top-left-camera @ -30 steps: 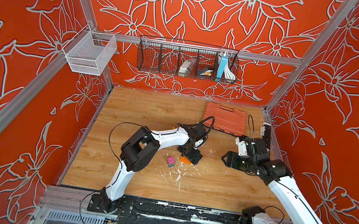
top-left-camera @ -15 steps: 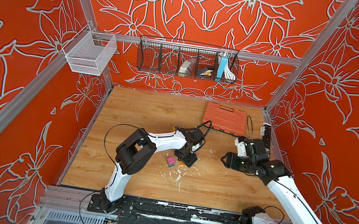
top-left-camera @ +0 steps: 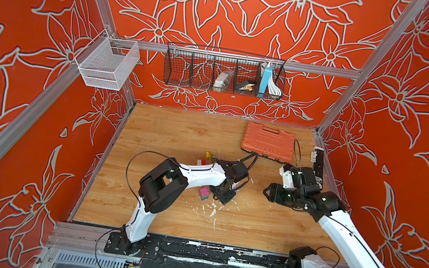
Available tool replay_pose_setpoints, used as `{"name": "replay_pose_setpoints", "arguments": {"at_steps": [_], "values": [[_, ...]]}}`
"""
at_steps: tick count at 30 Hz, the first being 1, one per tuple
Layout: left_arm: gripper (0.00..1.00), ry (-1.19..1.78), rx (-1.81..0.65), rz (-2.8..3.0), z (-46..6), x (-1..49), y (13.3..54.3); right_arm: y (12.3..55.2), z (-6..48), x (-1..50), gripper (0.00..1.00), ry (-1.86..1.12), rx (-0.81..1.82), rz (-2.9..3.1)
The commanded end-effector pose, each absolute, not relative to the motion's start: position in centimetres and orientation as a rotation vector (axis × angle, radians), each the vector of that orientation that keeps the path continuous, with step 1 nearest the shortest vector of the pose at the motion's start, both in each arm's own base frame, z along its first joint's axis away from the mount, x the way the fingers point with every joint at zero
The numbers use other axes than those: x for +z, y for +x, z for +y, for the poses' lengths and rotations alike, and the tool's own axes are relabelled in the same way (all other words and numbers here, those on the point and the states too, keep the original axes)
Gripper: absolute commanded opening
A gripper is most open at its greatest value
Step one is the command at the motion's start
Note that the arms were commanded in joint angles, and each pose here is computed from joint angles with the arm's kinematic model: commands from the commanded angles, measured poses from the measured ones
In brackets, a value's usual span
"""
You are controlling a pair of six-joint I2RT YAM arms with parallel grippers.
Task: Assemble the letter r with lego
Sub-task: Pick up the lego brick from the center of the board.
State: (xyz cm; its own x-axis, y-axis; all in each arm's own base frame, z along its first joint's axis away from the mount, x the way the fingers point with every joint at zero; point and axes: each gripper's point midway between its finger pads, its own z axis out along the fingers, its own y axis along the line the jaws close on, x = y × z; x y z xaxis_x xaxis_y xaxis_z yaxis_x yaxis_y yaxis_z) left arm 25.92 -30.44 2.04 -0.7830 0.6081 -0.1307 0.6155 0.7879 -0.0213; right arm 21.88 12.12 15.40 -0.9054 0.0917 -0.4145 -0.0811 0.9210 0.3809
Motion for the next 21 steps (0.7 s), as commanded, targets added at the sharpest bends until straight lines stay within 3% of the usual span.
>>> {"name": "replay_pose_setpoints", "arguments": {"at_steps": [1,14,21], "values": [[0.45,1.031,0.021,2.945,-28.3,0.5,23.8,21.8,12.2,15.1,0.62,0.019,0.565,2.653],[0.19,0.988,0.002,2.902,-28.7,2.6,24.4,22.3,11.8,17.6,0.62,0.045,0.574,2.527],[0.06,0.822,-0.394,2.682,-31.9,13.8,25.5,24.1,13.2,21.8,0.73,0.059,0.733,2.267]]}}
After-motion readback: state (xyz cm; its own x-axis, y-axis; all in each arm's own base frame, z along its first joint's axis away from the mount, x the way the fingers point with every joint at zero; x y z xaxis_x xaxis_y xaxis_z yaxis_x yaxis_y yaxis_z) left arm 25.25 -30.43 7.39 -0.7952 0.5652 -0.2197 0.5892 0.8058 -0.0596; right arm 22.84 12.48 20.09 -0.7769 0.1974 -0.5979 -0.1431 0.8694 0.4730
